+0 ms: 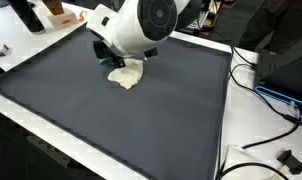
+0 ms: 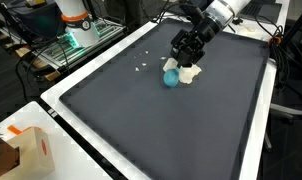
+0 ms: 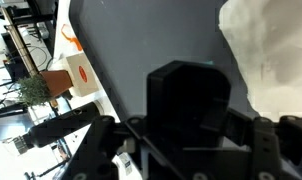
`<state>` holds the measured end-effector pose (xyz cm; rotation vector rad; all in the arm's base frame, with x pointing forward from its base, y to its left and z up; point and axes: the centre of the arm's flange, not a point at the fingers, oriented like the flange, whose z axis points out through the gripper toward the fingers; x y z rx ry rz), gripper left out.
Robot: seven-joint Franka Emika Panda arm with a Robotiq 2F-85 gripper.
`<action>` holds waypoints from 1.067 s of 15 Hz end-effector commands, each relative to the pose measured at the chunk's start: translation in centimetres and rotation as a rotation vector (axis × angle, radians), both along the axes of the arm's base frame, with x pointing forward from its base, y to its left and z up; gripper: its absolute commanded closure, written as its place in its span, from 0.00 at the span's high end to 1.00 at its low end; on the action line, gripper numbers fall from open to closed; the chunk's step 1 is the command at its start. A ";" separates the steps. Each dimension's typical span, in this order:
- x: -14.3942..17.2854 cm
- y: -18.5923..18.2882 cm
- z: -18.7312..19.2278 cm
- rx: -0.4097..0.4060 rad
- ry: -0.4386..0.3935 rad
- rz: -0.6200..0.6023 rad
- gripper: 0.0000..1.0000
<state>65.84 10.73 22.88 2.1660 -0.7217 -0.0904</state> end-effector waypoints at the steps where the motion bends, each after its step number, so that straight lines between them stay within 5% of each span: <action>1: 1.5 0.9 -0.1 0.040 0.006 0.042 0.19; 16: 2.4 1.5 3.1 0.192 0.026 0.231 0.19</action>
